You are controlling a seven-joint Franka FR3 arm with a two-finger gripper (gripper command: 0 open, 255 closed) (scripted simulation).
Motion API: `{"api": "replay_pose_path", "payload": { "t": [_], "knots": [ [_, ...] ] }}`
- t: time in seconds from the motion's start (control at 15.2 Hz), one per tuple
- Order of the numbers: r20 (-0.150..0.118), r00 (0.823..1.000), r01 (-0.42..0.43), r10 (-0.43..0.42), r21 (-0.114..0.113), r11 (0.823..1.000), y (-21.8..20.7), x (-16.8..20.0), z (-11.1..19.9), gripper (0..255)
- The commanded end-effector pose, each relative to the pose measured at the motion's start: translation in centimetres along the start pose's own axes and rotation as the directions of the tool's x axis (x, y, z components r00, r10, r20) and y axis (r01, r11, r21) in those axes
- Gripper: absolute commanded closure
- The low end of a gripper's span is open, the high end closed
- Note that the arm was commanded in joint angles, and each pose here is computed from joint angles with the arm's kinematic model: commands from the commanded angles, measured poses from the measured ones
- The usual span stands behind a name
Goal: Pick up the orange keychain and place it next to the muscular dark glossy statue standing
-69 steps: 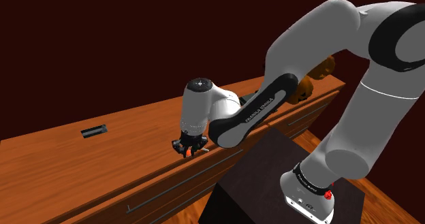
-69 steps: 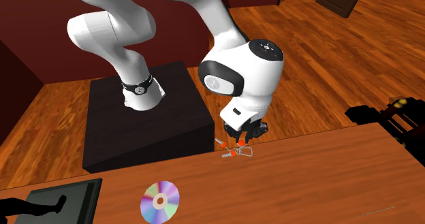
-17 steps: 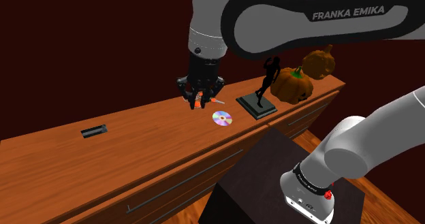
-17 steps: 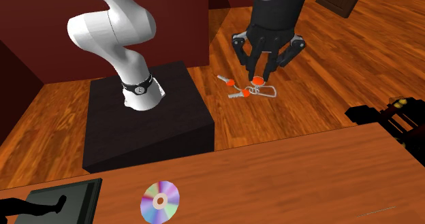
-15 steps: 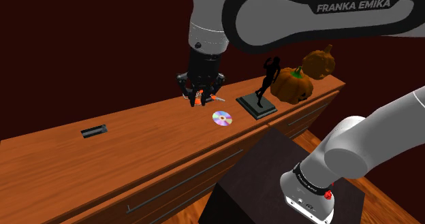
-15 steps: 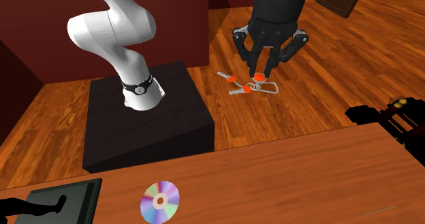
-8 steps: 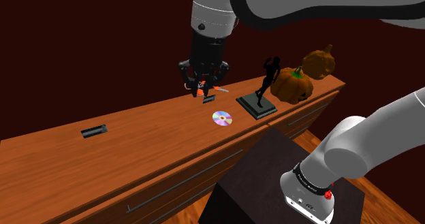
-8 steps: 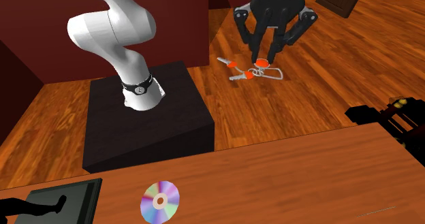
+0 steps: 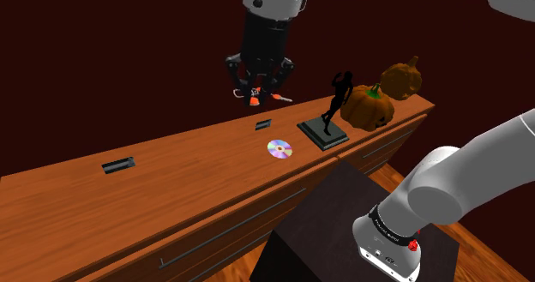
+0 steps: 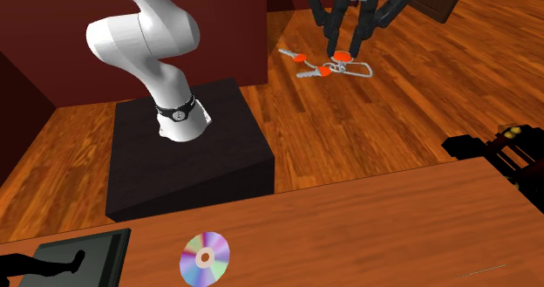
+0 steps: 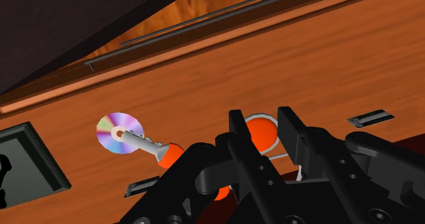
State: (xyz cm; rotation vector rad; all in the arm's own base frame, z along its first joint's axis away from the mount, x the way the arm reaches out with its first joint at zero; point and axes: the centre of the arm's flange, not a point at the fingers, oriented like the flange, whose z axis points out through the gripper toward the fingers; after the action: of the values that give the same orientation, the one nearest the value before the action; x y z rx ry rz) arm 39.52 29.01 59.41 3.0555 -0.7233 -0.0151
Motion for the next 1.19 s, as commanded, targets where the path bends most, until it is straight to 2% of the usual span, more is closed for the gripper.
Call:
{"api": "replay_pose_path", "payload": {
  "t": [0.0,0.2,1.12],
  "knots": [
    [0.000,1.000,0.000,0.000,0.000,1.000,0.0,0.0,-1.1,255],
    [0.000,1.000,0.000,0.000,0.000,1.000,0.0,0.0,-2.3,255],
    [0.000,1.000,0.000,0.000,0.000,1.000,13.6,12.6,-2.4,255]
  ]
}}
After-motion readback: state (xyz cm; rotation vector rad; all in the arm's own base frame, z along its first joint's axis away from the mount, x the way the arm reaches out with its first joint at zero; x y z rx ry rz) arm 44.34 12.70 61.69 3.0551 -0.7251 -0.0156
